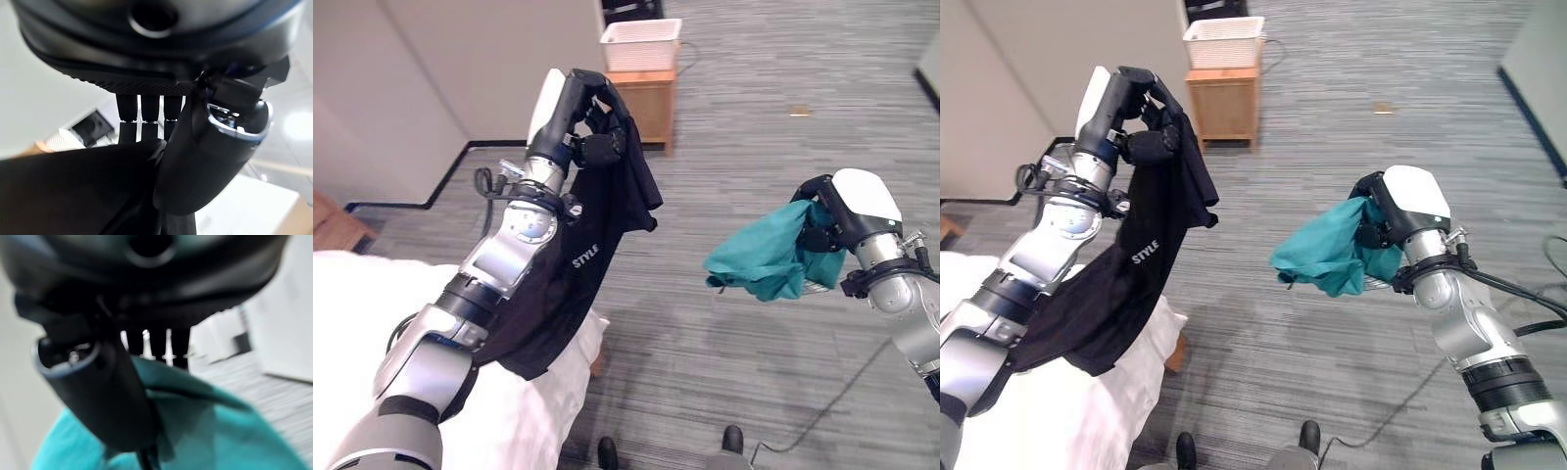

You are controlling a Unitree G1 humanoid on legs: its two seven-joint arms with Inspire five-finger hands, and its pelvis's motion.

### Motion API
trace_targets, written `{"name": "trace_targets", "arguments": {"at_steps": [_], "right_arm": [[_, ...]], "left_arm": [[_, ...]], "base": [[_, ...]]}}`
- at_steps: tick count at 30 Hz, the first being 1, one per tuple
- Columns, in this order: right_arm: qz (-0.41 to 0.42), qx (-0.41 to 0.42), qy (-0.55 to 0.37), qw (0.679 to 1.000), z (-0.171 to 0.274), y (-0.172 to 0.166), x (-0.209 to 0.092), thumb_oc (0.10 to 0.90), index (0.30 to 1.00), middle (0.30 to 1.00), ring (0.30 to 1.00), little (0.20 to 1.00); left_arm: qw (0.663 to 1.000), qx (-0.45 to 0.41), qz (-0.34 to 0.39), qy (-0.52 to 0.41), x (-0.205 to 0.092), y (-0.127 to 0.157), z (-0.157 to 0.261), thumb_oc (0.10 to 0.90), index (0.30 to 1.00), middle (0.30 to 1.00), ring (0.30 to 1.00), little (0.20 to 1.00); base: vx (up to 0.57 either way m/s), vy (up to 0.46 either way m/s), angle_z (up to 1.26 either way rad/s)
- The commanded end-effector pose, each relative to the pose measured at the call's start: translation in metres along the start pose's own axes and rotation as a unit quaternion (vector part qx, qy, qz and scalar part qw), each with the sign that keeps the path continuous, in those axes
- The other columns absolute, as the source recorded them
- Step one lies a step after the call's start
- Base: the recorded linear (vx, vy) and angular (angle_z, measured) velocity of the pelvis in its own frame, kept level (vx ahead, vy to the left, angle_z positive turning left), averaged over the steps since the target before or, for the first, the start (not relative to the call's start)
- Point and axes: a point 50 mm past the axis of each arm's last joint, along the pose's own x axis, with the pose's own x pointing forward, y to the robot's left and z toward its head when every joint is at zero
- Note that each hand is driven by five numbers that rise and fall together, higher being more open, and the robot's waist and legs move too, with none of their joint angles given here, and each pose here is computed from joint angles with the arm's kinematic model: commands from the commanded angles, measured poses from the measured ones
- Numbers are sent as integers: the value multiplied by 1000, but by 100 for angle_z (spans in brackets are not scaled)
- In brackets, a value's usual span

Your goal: Pick up bed clothes into laundry basket.

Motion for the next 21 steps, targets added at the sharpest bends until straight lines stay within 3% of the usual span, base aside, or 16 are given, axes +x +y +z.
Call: {"name": "trace_targets", "arguments": {"at_steps": [1,7,16,21], "right_arm": [[-131,-30,-66,989,24,-58,14,400,300,300,300,300],[-140,-32,-92,985,38,-66,24,400,300,300,300,300],[-148,-22,-85,985,31,-66,21,400,300,300,300,300],[-101,-24,-41,994,9,-39,11,400,300,300,300,300]], "left_arm": [[989,-5,102,-111,37,42,65,400,300,300,300,300],[990,12,107,-88,42,48,58,400,300,300,300,300],[973,140,126,-129,46,62,78,400,300,300,300,300],[981,128,104,-101,38,48,57,400,300,300,300,300]], "base": [[63,-105,7],[46,-54,-8],[2,-105,-5],[209,-40,6]]}}
